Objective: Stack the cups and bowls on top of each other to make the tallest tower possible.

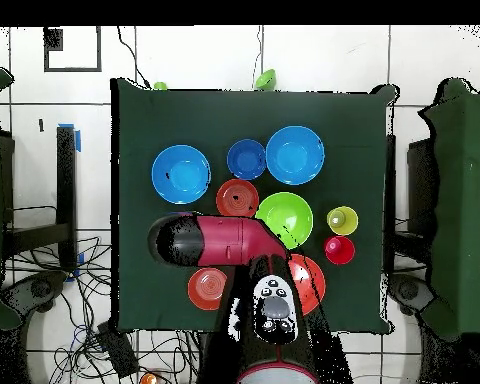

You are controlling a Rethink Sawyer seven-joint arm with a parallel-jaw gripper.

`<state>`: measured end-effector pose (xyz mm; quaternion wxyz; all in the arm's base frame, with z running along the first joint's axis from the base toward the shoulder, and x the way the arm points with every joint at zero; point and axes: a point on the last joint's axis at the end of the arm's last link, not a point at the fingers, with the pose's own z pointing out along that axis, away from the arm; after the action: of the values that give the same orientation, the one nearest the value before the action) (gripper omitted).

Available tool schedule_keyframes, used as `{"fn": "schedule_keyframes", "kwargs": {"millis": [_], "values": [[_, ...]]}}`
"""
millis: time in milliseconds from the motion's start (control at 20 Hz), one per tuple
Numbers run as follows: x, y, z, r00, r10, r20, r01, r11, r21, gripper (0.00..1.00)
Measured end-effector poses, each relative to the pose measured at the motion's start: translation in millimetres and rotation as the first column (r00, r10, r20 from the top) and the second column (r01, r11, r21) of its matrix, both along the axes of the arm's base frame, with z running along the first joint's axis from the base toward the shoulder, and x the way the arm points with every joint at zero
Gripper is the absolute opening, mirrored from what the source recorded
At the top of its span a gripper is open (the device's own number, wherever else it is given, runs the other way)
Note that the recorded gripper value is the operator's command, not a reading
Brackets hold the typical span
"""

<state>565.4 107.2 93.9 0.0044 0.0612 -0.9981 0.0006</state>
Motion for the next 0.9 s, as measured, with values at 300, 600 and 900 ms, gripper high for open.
{"fn": "schedule_keyframes", "kwargs": {"millis": [300,600,900], "values": [[2.8,-0.1,-12.3,1.0000,0.000,0.008,0.000,1.0000,0.001,1.00],[1.7,-0.7,-32.7,0.9993,0.012,0.036,-0.012,0.9999,-0.004,1.00],[-7.5,-1.1,-56.8,0.9994,0.023,0.026,-0.023,0.9997,-0.006,1.00]]}}
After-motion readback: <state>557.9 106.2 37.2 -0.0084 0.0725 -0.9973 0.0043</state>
